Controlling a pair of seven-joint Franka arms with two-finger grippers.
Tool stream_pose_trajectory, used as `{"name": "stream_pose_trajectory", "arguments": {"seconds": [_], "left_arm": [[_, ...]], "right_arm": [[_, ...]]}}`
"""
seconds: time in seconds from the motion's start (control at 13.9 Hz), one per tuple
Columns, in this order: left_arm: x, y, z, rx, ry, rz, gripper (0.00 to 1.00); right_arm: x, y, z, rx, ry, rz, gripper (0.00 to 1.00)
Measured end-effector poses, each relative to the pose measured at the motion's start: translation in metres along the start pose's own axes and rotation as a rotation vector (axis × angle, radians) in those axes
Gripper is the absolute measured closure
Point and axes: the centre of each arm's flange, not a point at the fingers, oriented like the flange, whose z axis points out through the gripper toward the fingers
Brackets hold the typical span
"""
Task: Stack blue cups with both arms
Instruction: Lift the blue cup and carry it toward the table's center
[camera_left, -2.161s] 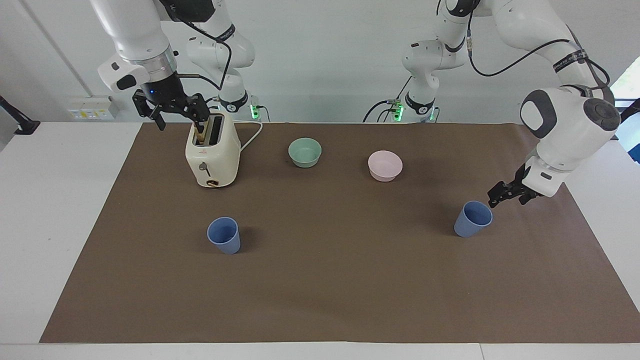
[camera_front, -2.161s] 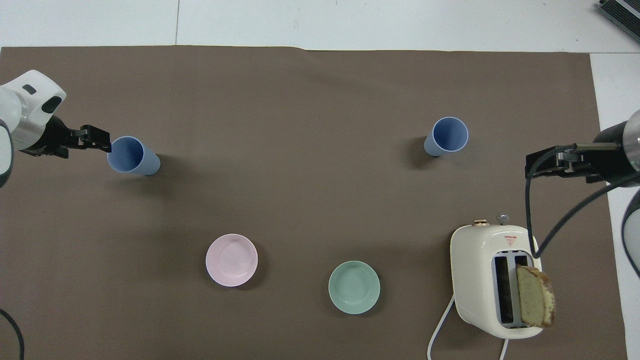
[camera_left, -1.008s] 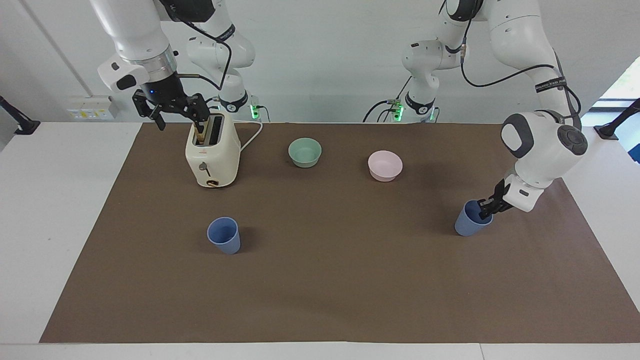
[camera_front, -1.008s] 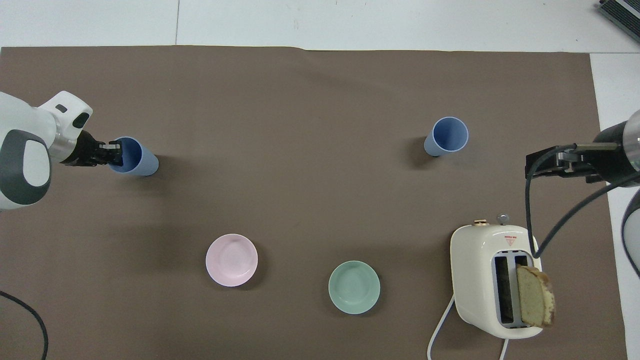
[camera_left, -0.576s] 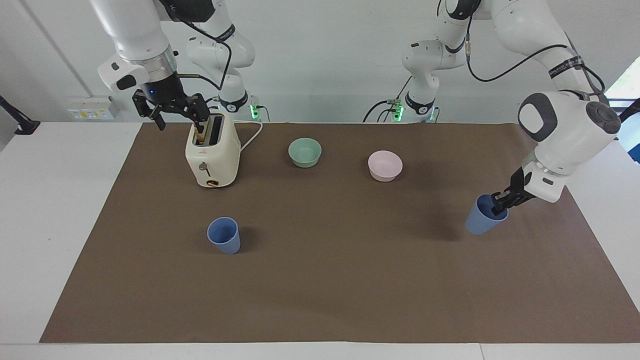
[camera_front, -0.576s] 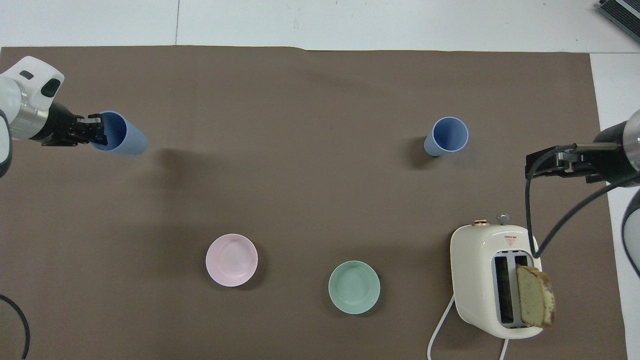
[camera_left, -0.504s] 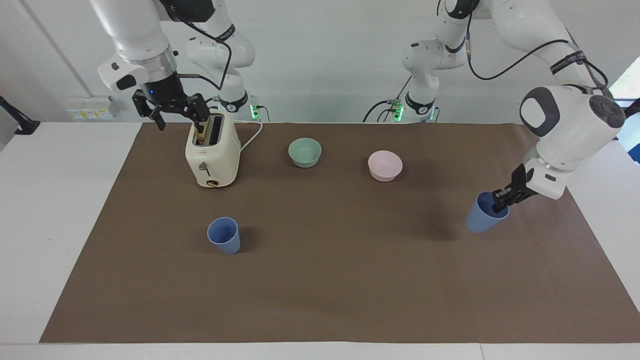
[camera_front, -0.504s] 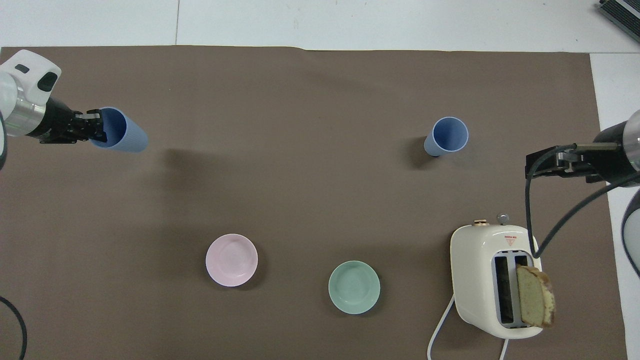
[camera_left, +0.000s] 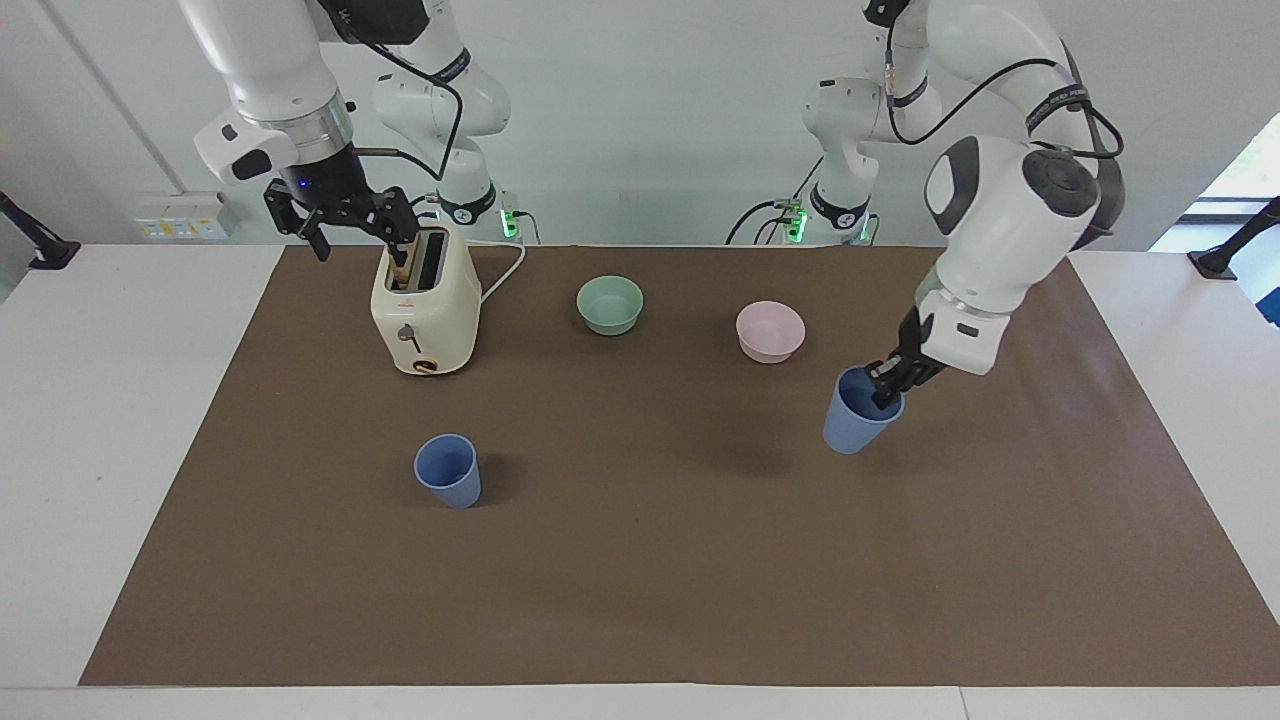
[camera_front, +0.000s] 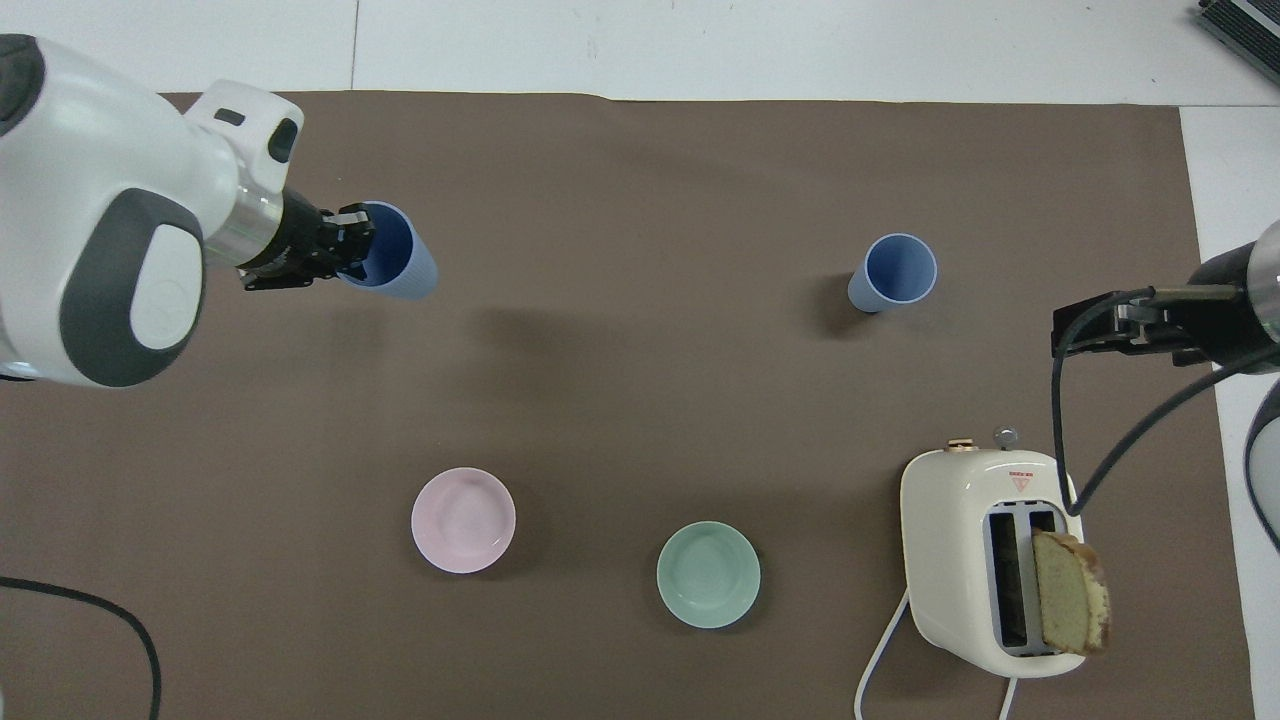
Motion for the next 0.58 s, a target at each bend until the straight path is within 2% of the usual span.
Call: {"name": "stream_pose_trajectory", "arguments": {"seconds": [0.29, 0.58], "left_arm": [[-0.046, 0.072, 0.036, -0.003, 0.014, -0.016, 0.96], [-0.071, 0.102, 0.084, 0.021, -0.017, 0.004, 0.96]], "right_arm": [[0.000, 0.001, 0.000, 0.000, 0.000, 0.003, 0.00], [0.000, 0.002, 0.000, 0.000, 0.000, 0.004, 0.00]]}}
